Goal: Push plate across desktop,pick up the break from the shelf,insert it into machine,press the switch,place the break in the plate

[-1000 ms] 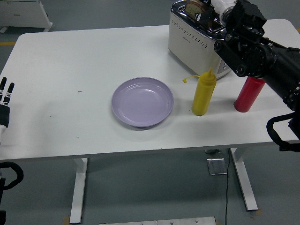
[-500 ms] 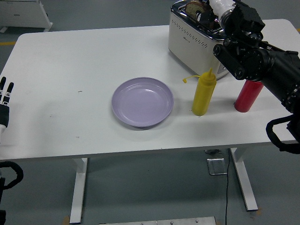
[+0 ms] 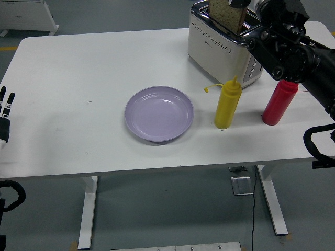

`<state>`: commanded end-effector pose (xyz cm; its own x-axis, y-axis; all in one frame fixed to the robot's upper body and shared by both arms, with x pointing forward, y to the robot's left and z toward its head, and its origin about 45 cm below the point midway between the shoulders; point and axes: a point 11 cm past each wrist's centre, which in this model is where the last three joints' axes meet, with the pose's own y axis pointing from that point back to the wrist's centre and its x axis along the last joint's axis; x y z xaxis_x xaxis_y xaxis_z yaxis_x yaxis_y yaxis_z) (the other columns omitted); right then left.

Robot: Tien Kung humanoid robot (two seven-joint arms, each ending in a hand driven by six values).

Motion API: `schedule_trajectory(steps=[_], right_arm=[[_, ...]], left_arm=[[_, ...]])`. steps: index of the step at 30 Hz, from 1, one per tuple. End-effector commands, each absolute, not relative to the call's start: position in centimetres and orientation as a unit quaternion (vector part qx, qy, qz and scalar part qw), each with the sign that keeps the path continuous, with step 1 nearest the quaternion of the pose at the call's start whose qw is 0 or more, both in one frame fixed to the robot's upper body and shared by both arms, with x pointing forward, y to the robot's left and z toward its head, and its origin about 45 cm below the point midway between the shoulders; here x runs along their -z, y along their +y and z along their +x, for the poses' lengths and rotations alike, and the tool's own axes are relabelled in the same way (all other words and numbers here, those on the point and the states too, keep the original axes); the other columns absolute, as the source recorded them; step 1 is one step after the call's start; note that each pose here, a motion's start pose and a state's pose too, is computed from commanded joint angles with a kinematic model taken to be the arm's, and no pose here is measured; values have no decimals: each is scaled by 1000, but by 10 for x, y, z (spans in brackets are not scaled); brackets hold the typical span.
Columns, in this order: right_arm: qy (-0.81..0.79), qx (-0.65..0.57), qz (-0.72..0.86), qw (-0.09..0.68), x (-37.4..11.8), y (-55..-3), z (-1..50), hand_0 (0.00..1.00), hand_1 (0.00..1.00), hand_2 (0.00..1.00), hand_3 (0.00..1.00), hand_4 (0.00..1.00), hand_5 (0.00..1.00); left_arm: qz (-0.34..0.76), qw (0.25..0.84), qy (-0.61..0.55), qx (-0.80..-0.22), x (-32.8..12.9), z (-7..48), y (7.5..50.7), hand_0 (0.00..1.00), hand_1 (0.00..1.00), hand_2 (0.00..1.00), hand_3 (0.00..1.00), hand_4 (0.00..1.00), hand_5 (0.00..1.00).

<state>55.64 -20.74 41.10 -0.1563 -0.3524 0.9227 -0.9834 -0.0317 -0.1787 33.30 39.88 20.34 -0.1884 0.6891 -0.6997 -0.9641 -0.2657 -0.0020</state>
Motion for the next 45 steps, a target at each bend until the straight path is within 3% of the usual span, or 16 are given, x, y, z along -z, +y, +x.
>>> schedule_trajectory(steps=[12, 21, 35, 45], right_arm=[[-624, -542, 520, 217, -482, -203, 528, 308, 384, 445, 502, 230, 133], [-556, -517, 627, 174, -483, -146, 497, 308, 381, 443, 500, 231, 157], [-365, -452, 800, 150, -445, -62, 429, 307, 379, 442, 500, 234, 157], [-242, -373, 865, 232, -370, -49, 413, 309, 369, 436, 495, 236, 160]], left_arm=[[-297, 562, 230, -737, -201, 331, 399, 843, 853, 909, 794, 592, 998], [-293, 563, 232, -737, -199, 331, 397, 845, 854, 911, 793, 590, 998], [-293, 560, 232, -739, -197, 329, 399, 848, 855, 911, 791, 587, 998], [-300, 556, 229, -741, -199, 329, 401, 849, 854, 911, 790, 589, 998]])
